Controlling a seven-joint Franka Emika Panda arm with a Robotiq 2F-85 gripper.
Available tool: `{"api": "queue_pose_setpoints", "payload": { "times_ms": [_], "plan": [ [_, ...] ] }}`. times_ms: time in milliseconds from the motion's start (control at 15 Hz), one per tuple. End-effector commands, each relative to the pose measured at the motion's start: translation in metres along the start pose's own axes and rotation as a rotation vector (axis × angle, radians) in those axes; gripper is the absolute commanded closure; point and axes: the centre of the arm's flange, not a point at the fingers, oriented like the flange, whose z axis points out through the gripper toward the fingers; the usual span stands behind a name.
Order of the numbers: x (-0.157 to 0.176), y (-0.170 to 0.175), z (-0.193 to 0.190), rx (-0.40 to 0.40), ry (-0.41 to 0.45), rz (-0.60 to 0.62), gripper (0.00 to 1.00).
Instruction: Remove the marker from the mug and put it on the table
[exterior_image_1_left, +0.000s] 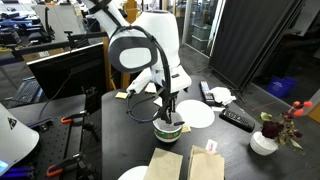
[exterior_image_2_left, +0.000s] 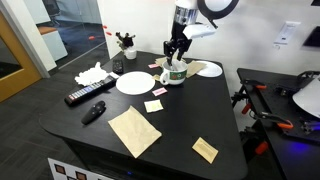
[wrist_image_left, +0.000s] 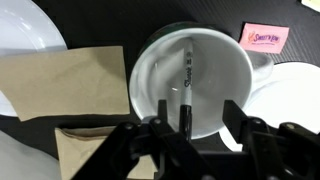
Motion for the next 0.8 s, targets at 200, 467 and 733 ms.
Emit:
{"api": "queue_pose_setpoints", "payload": {
  "times_ms": [200,467,733],
  "plan": [
    [0.011,-0.005,0.018,-0.021,-0.034,-0.013,0.44],
    [0.012,-0.005,0.028,-0.028,-0.046,-0.008,0.42],
    [0.016,-0.004,0.036,-0.046,-0.036,-0.005,0.44]
  ]
}}
